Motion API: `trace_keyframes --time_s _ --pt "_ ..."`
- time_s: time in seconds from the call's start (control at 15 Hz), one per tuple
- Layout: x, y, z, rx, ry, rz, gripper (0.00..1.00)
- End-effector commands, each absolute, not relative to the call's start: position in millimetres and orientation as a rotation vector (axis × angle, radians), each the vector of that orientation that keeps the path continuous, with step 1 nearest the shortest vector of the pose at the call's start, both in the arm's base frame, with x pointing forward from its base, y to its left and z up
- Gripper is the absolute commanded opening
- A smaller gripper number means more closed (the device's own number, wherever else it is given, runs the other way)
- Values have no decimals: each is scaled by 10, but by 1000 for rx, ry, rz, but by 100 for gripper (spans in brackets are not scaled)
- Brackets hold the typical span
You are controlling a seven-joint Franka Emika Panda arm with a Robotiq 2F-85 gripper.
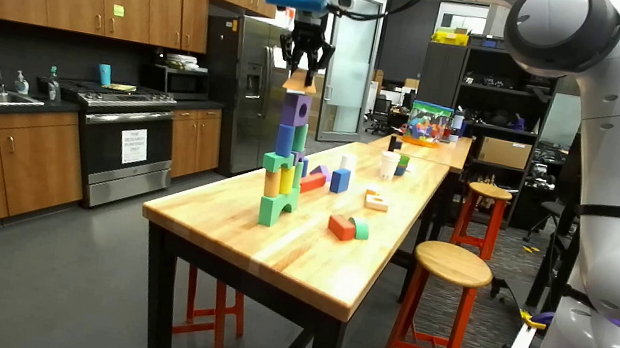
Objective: Put the triangular block on top of the stack
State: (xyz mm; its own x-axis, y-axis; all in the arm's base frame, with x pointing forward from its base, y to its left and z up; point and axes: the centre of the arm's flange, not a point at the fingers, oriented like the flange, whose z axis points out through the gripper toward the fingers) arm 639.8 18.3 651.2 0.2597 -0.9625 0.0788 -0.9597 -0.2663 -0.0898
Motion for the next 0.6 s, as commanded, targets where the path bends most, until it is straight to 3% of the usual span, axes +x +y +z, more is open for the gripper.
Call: trace_keyframes --time_s 0.0,0.53 --pt "6431 173 6495 -2481 1880 -176 16" --pt "6421 222 6541 -2527 1864 -196 16"
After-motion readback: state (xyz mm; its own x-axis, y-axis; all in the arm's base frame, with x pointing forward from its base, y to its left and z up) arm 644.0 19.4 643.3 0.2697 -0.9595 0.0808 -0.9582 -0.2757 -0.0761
